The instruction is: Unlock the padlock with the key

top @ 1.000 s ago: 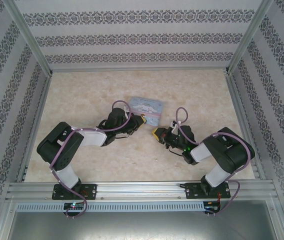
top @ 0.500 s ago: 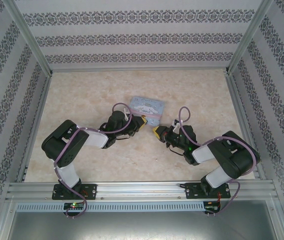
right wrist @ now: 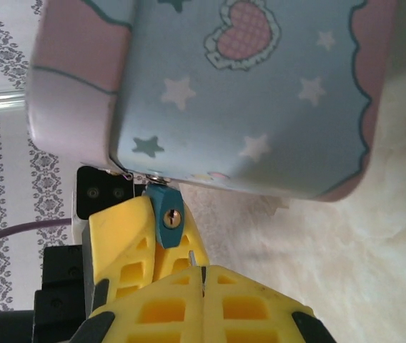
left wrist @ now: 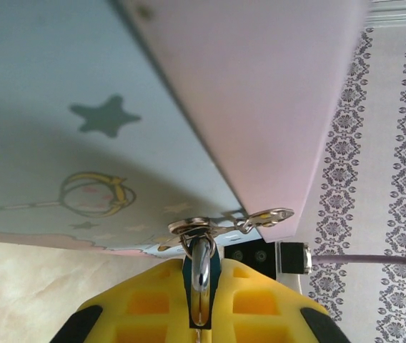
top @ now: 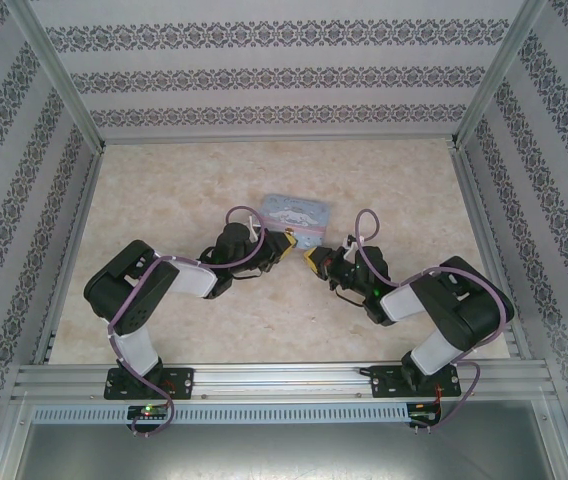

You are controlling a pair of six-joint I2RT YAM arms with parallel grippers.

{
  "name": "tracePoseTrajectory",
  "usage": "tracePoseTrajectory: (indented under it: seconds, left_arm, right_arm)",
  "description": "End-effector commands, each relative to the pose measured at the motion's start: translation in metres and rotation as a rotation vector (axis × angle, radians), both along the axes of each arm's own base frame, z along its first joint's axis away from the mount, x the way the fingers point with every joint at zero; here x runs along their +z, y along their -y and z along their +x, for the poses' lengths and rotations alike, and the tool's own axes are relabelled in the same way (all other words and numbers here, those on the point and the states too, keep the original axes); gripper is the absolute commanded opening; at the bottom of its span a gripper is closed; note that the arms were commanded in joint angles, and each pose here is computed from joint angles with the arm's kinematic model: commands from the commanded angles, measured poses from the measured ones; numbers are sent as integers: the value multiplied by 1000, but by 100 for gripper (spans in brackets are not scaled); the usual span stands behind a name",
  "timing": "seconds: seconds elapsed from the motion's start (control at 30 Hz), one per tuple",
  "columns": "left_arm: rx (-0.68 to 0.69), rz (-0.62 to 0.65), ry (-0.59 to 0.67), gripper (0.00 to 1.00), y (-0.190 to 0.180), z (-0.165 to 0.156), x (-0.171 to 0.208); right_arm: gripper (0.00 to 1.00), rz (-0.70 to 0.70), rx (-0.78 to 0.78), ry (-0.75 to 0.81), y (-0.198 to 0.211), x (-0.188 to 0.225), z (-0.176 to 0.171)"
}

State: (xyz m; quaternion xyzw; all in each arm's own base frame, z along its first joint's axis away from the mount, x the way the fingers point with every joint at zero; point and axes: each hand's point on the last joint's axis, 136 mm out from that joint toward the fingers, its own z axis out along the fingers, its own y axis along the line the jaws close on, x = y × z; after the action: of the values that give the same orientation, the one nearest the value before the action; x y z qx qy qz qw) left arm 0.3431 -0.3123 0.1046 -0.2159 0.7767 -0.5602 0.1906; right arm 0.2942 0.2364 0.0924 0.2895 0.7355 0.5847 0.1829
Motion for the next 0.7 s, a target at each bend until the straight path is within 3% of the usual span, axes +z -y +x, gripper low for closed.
tracePoseTrajectory:
  seconds: [0.0, 0.67]
  left_arm:
    - [-14, -49, 53, 0, 8, -1, 15]
    - [-30, -51, 59, 0, 14, -6, 16]
  right_arm:
    - [0, 7, -35, 17, 2, 5, 11]
    - [0, 9, -59, 13, 0, 4, 20]
